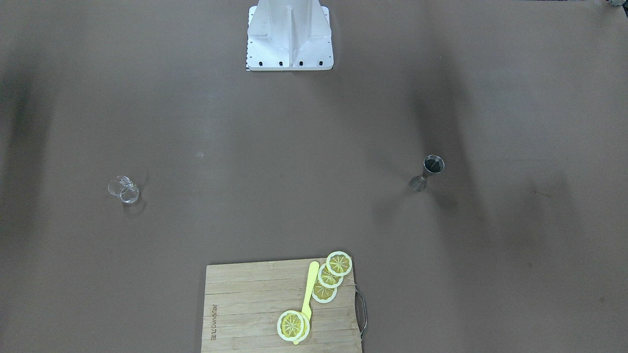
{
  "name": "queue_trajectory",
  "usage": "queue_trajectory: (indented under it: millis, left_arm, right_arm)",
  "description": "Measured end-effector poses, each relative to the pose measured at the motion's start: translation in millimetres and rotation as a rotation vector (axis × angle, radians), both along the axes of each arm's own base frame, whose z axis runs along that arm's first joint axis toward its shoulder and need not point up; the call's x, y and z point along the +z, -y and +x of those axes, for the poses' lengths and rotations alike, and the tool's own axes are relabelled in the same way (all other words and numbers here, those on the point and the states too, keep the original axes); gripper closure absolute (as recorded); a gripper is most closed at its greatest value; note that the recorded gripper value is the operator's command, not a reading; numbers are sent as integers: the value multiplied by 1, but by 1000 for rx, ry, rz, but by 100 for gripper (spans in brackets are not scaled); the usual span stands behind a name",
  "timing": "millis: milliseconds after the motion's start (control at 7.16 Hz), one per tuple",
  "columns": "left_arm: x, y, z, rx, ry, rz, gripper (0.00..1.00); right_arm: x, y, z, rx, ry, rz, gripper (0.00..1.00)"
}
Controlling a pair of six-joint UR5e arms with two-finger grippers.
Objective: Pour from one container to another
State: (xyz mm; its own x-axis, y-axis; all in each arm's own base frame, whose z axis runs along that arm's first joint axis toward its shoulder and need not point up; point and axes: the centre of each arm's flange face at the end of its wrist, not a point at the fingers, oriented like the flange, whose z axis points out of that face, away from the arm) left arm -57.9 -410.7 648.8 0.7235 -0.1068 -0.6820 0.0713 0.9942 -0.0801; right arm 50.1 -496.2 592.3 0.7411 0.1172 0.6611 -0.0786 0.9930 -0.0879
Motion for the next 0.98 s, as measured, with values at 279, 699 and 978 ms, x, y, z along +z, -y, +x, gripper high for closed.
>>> queue_trajectory:
  millis: [279, 699, 978]
  left_arm:
    - [-1, 2, 0, 0, -2, 3, 1]
    - [-4, 4, 1, -1, -2, 7, 1]
    - [-3, 4, 1, -1, -2, 4, 1]
  right_arm:
    - [-1, 0, 0, 0, 0, 2, 0]
    - [0, 0, 0, -1, 0, 1, 0]
    - [-1, -1, 0, -1, 0, 1, 0]
